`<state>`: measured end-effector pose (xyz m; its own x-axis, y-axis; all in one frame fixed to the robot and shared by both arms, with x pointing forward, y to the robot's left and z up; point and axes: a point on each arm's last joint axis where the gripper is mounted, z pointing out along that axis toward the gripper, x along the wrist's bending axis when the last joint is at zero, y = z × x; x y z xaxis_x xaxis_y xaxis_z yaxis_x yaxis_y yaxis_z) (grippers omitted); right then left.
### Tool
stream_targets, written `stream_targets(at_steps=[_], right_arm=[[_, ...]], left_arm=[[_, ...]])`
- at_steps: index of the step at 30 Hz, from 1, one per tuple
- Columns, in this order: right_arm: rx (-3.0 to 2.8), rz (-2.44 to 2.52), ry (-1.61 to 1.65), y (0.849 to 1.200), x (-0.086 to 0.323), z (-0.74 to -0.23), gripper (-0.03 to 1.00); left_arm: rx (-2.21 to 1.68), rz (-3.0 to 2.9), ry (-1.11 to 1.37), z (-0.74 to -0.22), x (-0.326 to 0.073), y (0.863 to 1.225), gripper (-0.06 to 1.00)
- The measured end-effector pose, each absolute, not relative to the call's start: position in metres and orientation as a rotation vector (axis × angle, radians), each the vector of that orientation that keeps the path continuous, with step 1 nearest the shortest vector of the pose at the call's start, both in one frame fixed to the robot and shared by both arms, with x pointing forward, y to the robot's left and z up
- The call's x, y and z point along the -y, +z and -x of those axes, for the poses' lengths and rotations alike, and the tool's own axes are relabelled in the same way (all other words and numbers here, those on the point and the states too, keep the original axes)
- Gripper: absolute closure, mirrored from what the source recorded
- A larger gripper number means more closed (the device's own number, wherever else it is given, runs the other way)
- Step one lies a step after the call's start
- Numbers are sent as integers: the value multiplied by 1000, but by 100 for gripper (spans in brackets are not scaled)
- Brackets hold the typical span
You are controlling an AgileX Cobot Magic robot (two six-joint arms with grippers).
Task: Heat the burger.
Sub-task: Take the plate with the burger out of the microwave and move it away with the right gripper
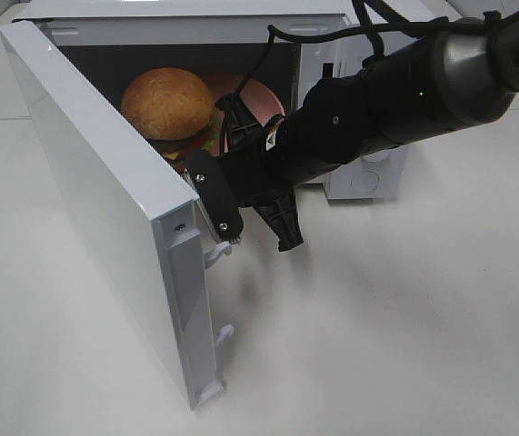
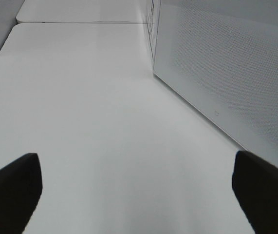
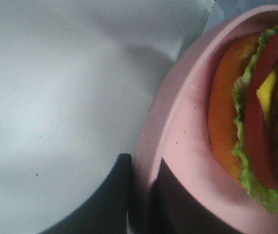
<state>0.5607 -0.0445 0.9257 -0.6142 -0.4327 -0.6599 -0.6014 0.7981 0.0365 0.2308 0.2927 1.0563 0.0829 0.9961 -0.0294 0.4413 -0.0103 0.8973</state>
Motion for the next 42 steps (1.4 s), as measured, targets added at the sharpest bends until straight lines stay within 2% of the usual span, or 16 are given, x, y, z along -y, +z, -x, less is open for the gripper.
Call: stream_targets(at_steps=[18,42], right_arm=[[-2319,770,411,959,47,-550,93],[-2325,788,407,962,67,-523,93]], left_arm=[[-1470,-1568,884,-231,-293,1056,-3],[-1470,-1568,884,-231,-293,1056,-3]])
